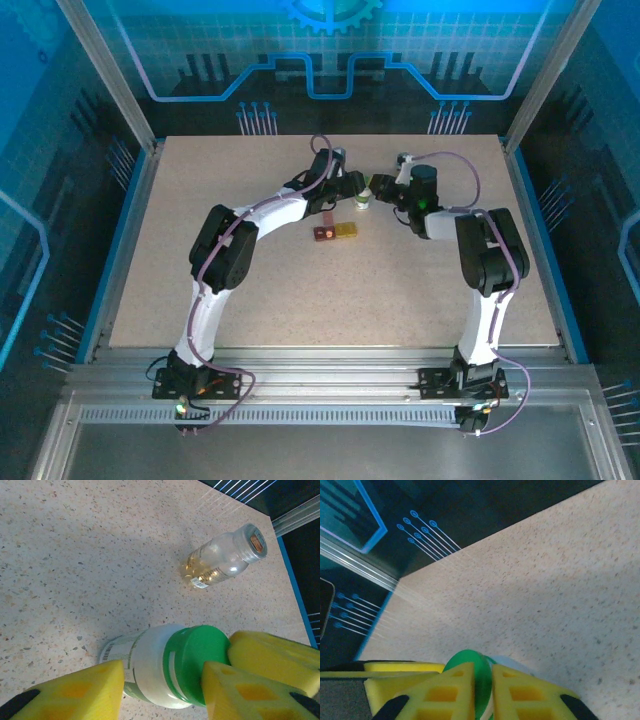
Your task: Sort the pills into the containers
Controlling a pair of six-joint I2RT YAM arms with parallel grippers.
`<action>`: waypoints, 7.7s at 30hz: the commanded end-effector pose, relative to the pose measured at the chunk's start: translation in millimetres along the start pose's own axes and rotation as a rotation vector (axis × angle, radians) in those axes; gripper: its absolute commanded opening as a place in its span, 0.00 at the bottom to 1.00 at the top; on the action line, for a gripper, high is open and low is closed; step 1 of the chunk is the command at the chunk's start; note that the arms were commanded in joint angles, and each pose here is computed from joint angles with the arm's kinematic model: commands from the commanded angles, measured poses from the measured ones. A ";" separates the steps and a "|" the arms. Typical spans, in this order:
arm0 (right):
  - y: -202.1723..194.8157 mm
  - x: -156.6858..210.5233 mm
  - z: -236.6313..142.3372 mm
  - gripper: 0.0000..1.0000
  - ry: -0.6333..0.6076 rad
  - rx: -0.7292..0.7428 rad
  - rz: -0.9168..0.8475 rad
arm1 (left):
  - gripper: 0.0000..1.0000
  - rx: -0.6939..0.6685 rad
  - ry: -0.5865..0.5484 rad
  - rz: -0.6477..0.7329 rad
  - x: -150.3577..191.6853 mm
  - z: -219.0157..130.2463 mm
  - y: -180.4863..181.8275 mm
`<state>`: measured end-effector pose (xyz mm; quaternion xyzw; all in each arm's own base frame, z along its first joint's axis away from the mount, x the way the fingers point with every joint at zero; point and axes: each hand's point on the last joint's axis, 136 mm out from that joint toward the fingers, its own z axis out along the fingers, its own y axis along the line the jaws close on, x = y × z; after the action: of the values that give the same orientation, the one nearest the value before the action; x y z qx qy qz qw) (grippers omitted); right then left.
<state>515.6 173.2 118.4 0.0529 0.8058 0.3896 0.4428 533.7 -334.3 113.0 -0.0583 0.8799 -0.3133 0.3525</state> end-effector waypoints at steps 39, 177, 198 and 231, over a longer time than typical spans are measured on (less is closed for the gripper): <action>55.8 14.0 -77.2 0.50 0.241 0.151 -0.250 | 0.60 -0.006 -0.089 0.098 -43.1 -108.5 -13.6; -24.8 141.0 -9.4 0.48 0.614 0.325 -0.161 | 0.47 -0.211 0.600 0.358 141.7 -49.6 108.3; 36.6 89.6 -55.1 0.54 0.351 0.207 -0.110 | 0.62 -0.164 0.035 0.292 -19.3 -158.0 44.0; -71.4 25.9 -200.4 1.00 -0.139 0.751 -0.556 | 0.99 -0.771 -0.655 0.402 30.2 -325.7 230.8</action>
<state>343.9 22.4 85.6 -0.0022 0.8669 -0.0720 0.4933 317.8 -4.7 125.8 -0.0901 0.7936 0.1172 0.5902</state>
